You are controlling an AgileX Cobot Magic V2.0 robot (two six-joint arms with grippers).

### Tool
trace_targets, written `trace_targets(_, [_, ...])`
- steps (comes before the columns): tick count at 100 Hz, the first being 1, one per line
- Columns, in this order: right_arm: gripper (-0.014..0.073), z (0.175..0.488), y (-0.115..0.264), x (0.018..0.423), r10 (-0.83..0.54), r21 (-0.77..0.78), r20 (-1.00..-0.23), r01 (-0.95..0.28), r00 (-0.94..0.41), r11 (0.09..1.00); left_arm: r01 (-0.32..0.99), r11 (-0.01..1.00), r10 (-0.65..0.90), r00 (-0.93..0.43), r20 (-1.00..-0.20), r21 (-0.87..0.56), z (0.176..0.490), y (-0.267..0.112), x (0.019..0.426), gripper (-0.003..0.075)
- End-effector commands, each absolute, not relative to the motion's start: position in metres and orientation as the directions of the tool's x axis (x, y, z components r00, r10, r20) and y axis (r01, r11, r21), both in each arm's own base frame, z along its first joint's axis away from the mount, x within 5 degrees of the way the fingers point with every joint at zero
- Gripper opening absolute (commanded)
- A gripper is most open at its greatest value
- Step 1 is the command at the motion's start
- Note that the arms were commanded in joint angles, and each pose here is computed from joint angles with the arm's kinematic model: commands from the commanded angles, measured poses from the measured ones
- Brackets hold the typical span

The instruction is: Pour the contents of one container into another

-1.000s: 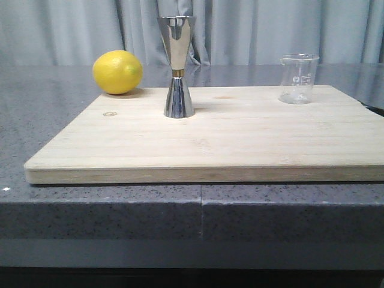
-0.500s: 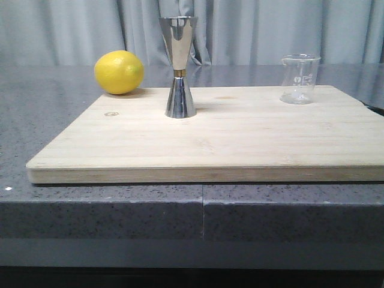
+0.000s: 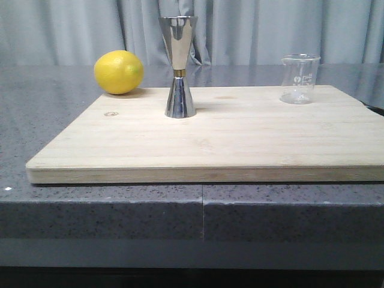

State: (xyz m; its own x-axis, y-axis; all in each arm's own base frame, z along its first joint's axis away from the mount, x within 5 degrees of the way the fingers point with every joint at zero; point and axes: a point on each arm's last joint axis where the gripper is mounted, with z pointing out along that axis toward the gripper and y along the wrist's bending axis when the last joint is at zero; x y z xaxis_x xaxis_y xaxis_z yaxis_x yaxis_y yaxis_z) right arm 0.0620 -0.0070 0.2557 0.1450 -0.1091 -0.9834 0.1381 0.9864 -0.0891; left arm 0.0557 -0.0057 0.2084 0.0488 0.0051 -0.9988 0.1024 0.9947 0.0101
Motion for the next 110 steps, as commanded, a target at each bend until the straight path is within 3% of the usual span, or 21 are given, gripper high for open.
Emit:
trace_targets(1, [-0.0065,0.2696,-0.0044,0.0602,-0.116,-0.091,-0.966,0.119,0.229,0.989,0.106,0.994,0.000,0.126,-0.992,0.013,0.2092,-0.0059,0.0544,-0.0021])
trace_targets(110, [-0.0065,0.2696,-0.0038,0.0602,-0.114,-0.091,-0.966,0.109,0.230,0.990,0.106,0.994,0.000,0.126,-0.992,0.013,0.2092,-0.0059,0.0544,-0.0021])
